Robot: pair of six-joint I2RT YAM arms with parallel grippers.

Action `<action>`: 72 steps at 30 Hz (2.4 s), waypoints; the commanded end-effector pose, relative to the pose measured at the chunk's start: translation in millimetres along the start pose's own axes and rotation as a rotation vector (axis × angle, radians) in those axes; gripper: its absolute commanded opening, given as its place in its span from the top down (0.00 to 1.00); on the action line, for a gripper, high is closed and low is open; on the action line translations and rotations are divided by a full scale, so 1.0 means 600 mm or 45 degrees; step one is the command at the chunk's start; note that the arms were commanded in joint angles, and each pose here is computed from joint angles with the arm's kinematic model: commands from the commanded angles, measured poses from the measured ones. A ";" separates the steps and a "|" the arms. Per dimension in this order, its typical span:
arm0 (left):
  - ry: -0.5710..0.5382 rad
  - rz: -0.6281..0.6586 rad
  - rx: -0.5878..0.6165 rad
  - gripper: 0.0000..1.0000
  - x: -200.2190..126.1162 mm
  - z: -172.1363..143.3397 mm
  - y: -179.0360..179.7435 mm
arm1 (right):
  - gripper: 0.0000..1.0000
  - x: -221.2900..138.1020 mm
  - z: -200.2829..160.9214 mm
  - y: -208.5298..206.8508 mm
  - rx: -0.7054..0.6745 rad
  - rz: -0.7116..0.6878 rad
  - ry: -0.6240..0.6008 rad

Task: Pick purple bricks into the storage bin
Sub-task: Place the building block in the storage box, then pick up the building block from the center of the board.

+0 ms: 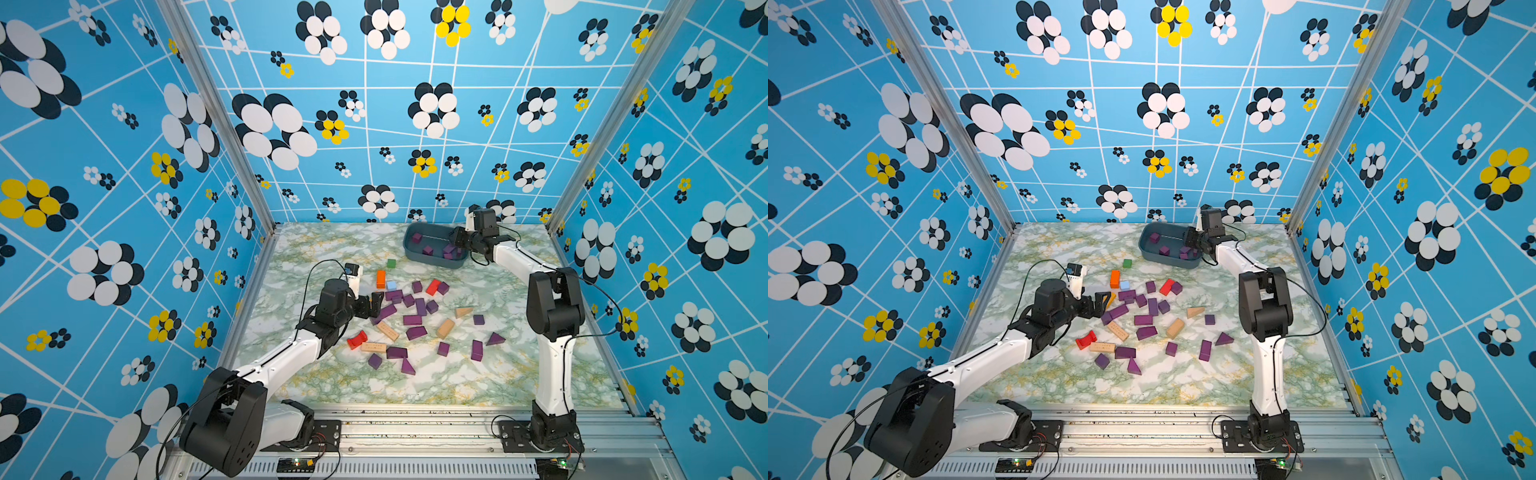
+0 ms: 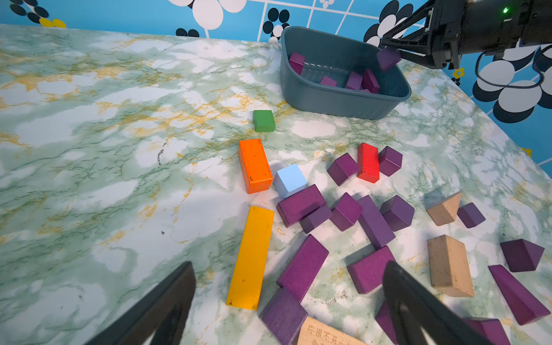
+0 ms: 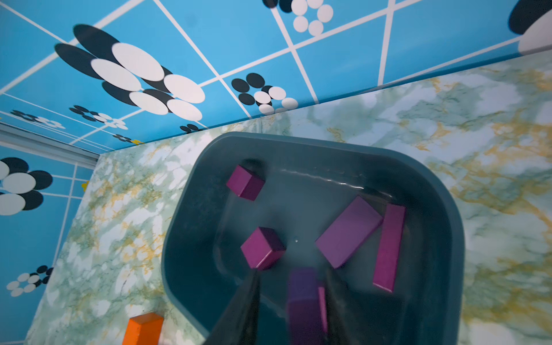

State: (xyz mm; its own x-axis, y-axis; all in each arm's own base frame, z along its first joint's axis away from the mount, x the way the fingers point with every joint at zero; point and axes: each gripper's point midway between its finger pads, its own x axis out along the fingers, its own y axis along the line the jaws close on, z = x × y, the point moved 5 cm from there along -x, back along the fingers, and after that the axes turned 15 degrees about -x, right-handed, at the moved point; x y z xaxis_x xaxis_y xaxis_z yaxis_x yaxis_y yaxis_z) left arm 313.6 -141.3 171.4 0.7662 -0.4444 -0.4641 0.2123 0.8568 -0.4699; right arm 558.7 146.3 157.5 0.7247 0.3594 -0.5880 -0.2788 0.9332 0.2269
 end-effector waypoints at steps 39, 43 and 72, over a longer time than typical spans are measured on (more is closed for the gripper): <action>0.748 -0.033 0.006 0.32 0.255 -0.040 -0.152 | 0.02 -0.331 -0.242 -0.010 -0.040 -0.143 -0.010; 0.742 0.042 -0.002 0.41 0.273 -0.051 -0.147 | 0.01 -0.328 -0.252 -0.012 -0.037 -0.139 0.006; 0.656 0.287 -0.106 0.63 0.349 -0.084 -0.117 | 0.01 -0.293 -0.300 -0.029 0.091 -0.173 0.126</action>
State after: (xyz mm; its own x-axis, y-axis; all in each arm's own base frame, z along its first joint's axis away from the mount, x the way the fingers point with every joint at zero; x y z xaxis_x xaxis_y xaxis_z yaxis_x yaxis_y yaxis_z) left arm 429.1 -306.3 75.0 0.3953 -0.3706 -0.8404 0.0242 0.9189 -0.3938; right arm 323.1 69.6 123.1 0.6907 0.2394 -0.6824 -0.1526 0.9706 0.1861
